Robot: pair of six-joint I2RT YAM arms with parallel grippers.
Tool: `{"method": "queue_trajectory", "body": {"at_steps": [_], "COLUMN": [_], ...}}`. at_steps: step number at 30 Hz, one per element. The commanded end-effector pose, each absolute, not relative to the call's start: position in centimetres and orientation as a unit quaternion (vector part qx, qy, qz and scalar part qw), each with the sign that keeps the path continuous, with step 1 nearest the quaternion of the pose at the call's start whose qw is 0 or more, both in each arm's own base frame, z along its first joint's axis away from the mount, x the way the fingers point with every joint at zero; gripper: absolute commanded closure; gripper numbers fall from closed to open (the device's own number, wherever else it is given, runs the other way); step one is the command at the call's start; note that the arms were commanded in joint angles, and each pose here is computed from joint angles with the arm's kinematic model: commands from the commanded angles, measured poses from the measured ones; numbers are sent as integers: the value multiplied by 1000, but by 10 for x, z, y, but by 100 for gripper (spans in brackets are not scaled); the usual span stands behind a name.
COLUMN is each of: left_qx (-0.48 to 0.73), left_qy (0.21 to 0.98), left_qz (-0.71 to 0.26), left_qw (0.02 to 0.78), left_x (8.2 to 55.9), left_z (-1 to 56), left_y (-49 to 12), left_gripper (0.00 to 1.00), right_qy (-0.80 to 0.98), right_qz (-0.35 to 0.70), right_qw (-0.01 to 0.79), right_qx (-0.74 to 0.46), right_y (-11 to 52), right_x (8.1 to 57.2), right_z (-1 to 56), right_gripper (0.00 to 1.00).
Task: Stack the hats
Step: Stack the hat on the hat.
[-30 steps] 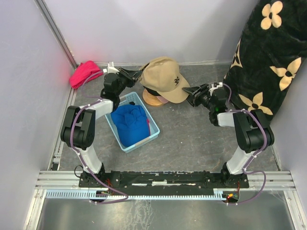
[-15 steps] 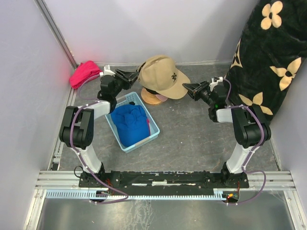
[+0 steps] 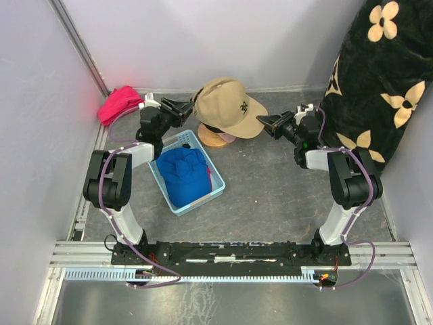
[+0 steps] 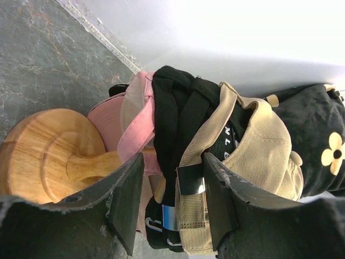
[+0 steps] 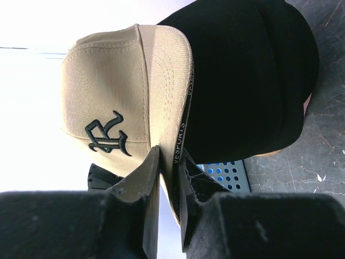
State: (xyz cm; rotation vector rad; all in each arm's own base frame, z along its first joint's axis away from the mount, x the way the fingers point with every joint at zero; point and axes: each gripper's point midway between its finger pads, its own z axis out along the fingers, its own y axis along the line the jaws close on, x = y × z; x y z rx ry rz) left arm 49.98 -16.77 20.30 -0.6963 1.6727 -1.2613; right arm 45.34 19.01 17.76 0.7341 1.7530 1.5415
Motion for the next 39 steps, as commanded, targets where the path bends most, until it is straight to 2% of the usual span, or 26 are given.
{"method": "queue_trajectory", "body": {"at_steps": [1,17,39], "left_qx": [-254,-191,-120], "left_qy": [664,649,735], "left_qz": [-516,-522,-370], "left_qw": [479,520,555], "left_x": [498,481,538], "left_z": [231,275,270], "left_y": [-165,-167,-160], "left_gripper": [45,43,41], "right_qy": [692,695,693], "right_qz": [581,601,614], "right_qw": [357,341,332], "right_qx": [238,201,181], "right_y": [195,193,197], "right_x": [452,458,461], "right_z": [198,218,226], "right_gripper": [78,78,77]}}
